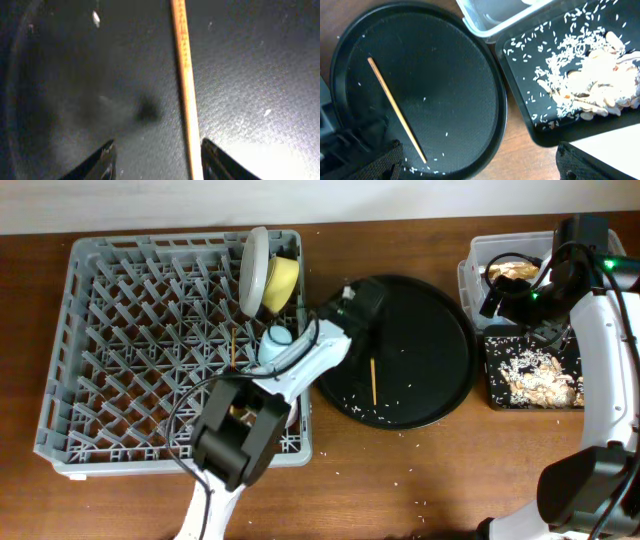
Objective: Sort waste into correct bins and load items into the dishwasher rack
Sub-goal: 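Place the chopstick into the rack with the left gripper, then grasp the second wooden chopstick with the left gripper, then place the second chopstick into the rack beside the first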
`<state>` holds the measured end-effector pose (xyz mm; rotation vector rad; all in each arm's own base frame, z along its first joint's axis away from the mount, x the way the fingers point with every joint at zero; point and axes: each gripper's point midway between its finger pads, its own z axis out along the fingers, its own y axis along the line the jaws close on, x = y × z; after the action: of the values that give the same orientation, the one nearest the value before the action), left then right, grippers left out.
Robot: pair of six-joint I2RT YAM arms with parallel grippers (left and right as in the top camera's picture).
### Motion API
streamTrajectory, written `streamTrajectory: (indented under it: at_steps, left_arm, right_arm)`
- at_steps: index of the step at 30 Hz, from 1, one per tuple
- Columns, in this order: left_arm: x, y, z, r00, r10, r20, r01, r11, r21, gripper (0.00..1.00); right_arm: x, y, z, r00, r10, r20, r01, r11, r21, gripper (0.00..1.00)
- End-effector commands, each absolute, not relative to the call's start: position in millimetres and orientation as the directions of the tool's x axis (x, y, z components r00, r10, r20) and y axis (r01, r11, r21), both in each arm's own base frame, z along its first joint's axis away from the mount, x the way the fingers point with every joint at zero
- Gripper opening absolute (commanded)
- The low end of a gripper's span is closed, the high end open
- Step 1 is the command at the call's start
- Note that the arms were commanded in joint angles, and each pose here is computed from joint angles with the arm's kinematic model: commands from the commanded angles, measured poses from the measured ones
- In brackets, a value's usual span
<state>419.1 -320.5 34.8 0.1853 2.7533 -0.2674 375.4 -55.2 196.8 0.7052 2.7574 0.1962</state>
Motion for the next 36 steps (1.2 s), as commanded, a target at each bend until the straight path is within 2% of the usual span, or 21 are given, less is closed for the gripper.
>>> streamTrajectory:
  at_steps: [1, 2, 6, 7, 9, 11, 13, 19, 22, 28, 32, 36]
  left_arm:
    - [455, -349, 90, -0.887, 0.127, -0.444, 0.227, 0.957, -0.18, 0.52]
    - [454, -354, 88, -0.895, 0.142, -0.424, 0.242, 0.951, -0.191, 0.52]
    - [451, -349, 24, -0.921, 0.175, -0.348, 0.227, 0.967, -0.116, 0.52]
    - [450, -346, 20, -0.92, 0.179, -0.349, 0.223, 0.971, -0.09, 0.49]
    - [448, -348, 21, -0.906, 0.198, -0.374, 0.228, 0.973, -0.036, 0.35]
    - [443, -352, 17, -0.878, 0.241, -0.412, 0.232, 0.97, 0.074, 0.35]
    - [438, -358, 19, -0.859, 0.268, -0.435, 0.237, 0.963, 0.126, 0.35]
    - [445, -339, 8, -0.907, 0.14, -0.398, 0.124, 0.99, 0.065, 0.34]
    - [446, -341, 6, -0.907, 0.14, -0.397, 0.127, 0.99, 0.06, 0.26]
    - [446, -347, -1, -0.909, 0.139, -0.393, 0.136, 0.99, 0.034, 0.25]
    - [444, -349, -9, -0.914, 0.141, -0.381, 0.14, 0.99, 0.03, 0.0]
    - [450, -352, 16, -0.903, 0.163, -0.396, 0.165, 0.986, 0.03, 0.0]
  right_arm:
    - [374, -57, 205, -0.829, 0.493, -0.264, 0.452, 0.869, 0.204, 0.99]
    - [374, -57, 205, -0.829, 0.493, -0.264, 0.452, 0.869, 0.204, 0.99]
    - [374, -57, 205, -0.829, 0.493, -0.264, 0.452, 0.869, 0.204, 0.99]
    - [374, -57, 205, -0.829, 0.493, -0.264, 0.452, 0.869, 0.204, 0.98]
    - [374, -57, 205, -0.829, 0.493, -0.264, 0.452, 0.869, 0.204, 0.98]
    - [374, -57, 205, -0.829, 0.493, -0.264, 0.452, 0.869, 0.204, 0.98]
    - [374, -57, 205, -0.829, 0.493, -0.264, 0.452, 0.869, 0.204, 0.98]
    - [374, -57, 205, -0.829, 0.493, -0.264, 0.452, 0.869, 0.204, 0.99]
    - [374, -57, 205, -0.829, 0.493, -0.264, 0.452, 0.869, 0.204, 0.98]
    - [374, -57, 205, -0.829, 0.493, -0.264, 0.452, 0.869, 0.204, 0.98]
    - [374, -57, 205, -0.829, 0.493, -0.264, 0.452, 0.869, 0.204, 0.98]
    - [374, -57, 205, -0.829, 0.493, -0.264, 0.452, 0.869, 0.204, 0.98]
